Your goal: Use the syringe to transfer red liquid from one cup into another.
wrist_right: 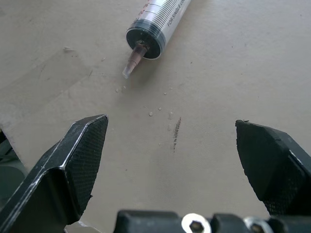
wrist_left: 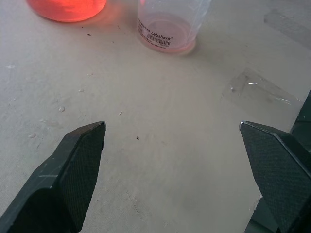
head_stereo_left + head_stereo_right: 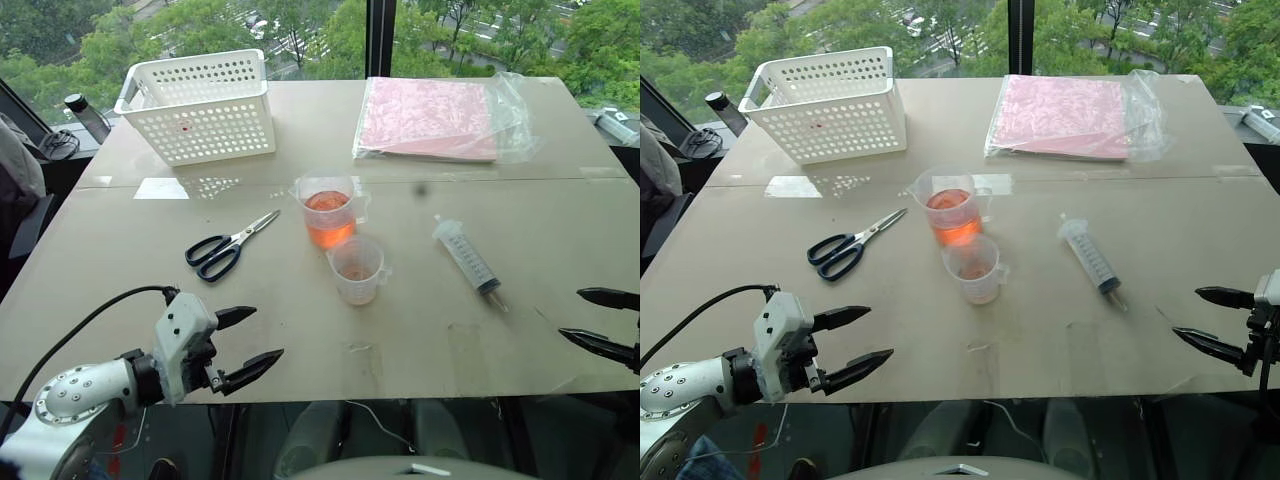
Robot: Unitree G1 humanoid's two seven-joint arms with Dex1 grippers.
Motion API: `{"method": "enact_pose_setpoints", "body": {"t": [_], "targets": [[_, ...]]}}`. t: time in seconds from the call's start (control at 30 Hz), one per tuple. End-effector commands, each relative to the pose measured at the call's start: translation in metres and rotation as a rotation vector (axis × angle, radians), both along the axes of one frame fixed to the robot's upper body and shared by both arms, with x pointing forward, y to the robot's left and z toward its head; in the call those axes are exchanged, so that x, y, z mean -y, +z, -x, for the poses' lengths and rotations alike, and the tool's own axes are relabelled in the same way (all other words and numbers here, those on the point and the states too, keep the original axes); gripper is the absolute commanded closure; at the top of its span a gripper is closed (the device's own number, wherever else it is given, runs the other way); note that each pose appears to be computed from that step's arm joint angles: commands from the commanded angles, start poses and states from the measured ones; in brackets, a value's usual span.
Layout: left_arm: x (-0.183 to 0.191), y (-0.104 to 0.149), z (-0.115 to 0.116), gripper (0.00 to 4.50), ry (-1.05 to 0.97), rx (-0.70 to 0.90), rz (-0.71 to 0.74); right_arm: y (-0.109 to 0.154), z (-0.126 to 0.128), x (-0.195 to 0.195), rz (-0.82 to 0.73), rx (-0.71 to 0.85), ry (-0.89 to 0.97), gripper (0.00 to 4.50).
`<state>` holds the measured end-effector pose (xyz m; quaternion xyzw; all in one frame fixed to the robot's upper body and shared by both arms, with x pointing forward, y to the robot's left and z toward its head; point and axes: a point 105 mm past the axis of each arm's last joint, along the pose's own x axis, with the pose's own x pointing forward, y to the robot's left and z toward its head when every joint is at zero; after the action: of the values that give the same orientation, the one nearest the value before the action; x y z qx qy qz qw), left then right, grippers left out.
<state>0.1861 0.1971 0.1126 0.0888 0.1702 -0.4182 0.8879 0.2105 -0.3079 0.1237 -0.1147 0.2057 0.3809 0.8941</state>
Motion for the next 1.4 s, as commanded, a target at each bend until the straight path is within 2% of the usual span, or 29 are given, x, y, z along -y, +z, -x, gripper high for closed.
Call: {"method": "enact_pose_setpoints", "body": {"t": [0.03,0.13,0.43,0.6,0.73,0.9,1.03,1.17,1.4], "targets": [[-0.004,0.004,-0.001,0.02,-0.012,0.020,-0.017,0.004,0.001,-0.005,-0.003,0.037,0.004,0.00],[-0.008,0.004,-0.002,0.02,-0.021,0.013,-0.024,-0.003,0.005,-0.010,-0.016,0.035,-0.001,0.00],[-0.006,0.008,-0.005,0.02,-0.033,0.023,-0.022,-0.005,0.006,-0.010,-0.020,0.042,-0.015,0.00],[-0.004,0.018,-0.004,0.02,-0.054,0.025,0.014,0.006,-0.005,-0.020,-0.053,0.103,-0.028,0.00],[0.000,0.048,-0.003,0.02,-0.132,0.005,0.118,0.028,-0.035,-0.047,-0.089,0.161,-0.049,0.00],[-0.006,0.102,-0.009,0.02,-0.186,0.031,0.246,0.049,-0.073,-0.091,-0.018,0.150,-0.039,0.00],[-0.007,0.116,-0.009,0.02,-0.238,0.020,0.265,0.056,-0.105,-0.115,0.159,-0.075,-0.134,0.00],[-0.007,0.123,-0.013,0.02,-0.267,0.056,0.226,0.047,-0.118,-0.136,0.170,-0.370,-0.199,0.00],[-0.018,0.140,-0.013,0.02,-0.271,0.142,0.137,0.035,-0.146,-0.157,0.208,-0.505,-0.271,0.00]]}}
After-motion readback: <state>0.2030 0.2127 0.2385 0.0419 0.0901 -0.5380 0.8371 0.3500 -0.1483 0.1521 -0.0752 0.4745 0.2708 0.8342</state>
